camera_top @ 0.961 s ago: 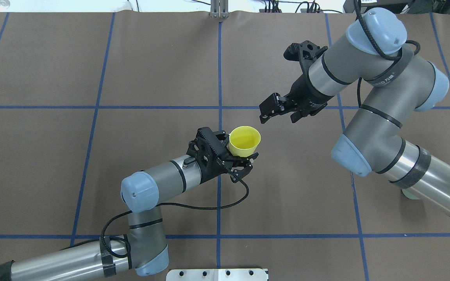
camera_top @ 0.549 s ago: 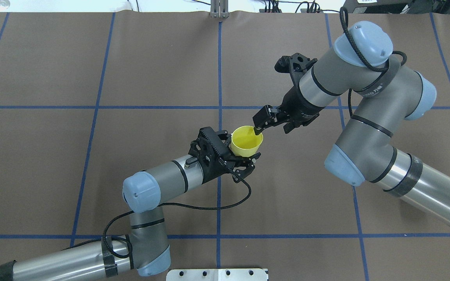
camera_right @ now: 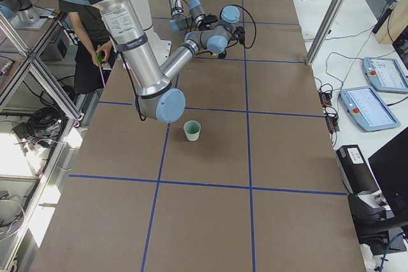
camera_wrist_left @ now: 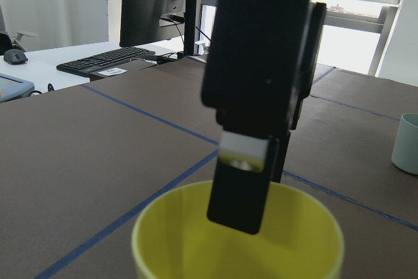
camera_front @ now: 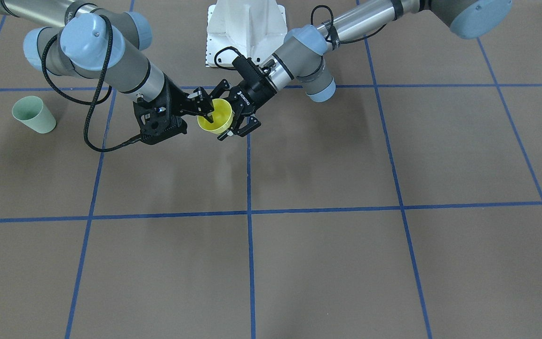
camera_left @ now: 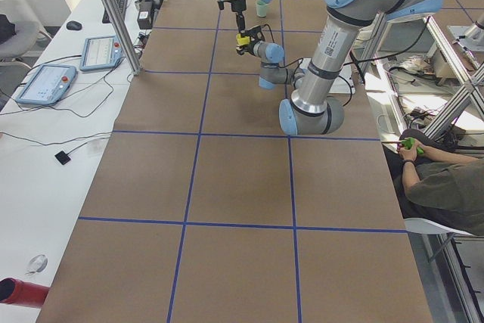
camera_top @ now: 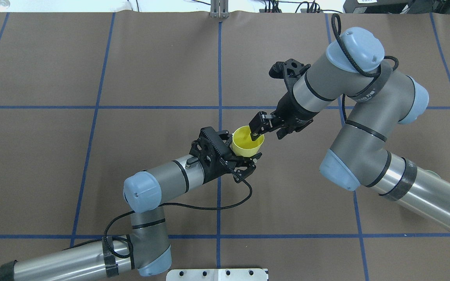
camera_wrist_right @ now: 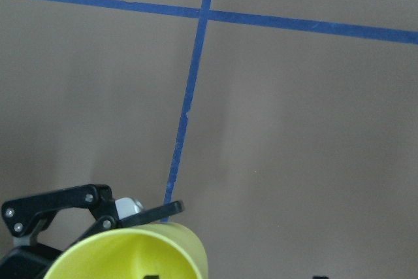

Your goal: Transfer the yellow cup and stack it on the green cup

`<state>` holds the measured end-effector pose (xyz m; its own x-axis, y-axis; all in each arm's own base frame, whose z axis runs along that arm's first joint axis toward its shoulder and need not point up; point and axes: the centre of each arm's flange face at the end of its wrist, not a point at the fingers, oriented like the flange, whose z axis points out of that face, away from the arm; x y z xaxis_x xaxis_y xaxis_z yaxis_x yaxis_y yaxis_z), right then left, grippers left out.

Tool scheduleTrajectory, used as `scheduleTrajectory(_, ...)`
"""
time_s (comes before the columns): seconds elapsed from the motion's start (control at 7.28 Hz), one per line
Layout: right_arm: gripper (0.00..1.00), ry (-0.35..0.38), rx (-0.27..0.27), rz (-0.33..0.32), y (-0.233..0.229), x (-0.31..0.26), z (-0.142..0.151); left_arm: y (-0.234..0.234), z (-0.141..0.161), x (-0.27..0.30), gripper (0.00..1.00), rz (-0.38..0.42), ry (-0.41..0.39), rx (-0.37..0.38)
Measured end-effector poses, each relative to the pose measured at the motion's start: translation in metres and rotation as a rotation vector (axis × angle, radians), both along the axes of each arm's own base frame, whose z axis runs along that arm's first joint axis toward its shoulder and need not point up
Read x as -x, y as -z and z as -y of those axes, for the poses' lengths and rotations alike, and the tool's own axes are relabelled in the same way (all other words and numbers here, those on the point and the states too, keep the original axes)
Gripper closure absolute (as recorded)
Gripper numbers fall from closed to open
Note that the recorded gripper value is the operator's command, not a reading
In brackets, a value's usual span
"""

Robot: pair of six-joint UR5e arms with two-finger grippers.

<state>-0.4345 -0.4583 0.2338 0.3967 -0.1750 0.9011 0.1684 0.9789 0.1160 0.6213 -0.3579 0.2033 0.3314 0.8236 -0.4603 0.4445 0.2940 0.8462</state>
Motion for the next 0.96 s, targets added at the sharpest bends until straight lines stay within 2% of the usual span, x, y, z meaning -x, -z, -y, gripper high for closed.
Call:
scheduleTrajectory(0.69, 0.64, -0.002, -0.011, 0.03, 0.005, 0.0009, -0.0032, 0.0036, 0.0002, 0.0001, 0.38, -0.005, 0.001, -0.001)
scheduleTrajectory(0.82, 0.76, -0.002, -0.012, 0.033, 0.0054, 0.0008, -0.0034, 0.0036, 0.0002, 0.0001, 0.32, -0.006, 0.001, -0.001)
scheduleTrajectory(0.96, 0.97, -0.002, -0.013, 0.035, 0.0061, 0.0005, -0.0038, 0.0035, -0.0002, 0.0001, 0.3, -0.005, 0.0, -0.001)
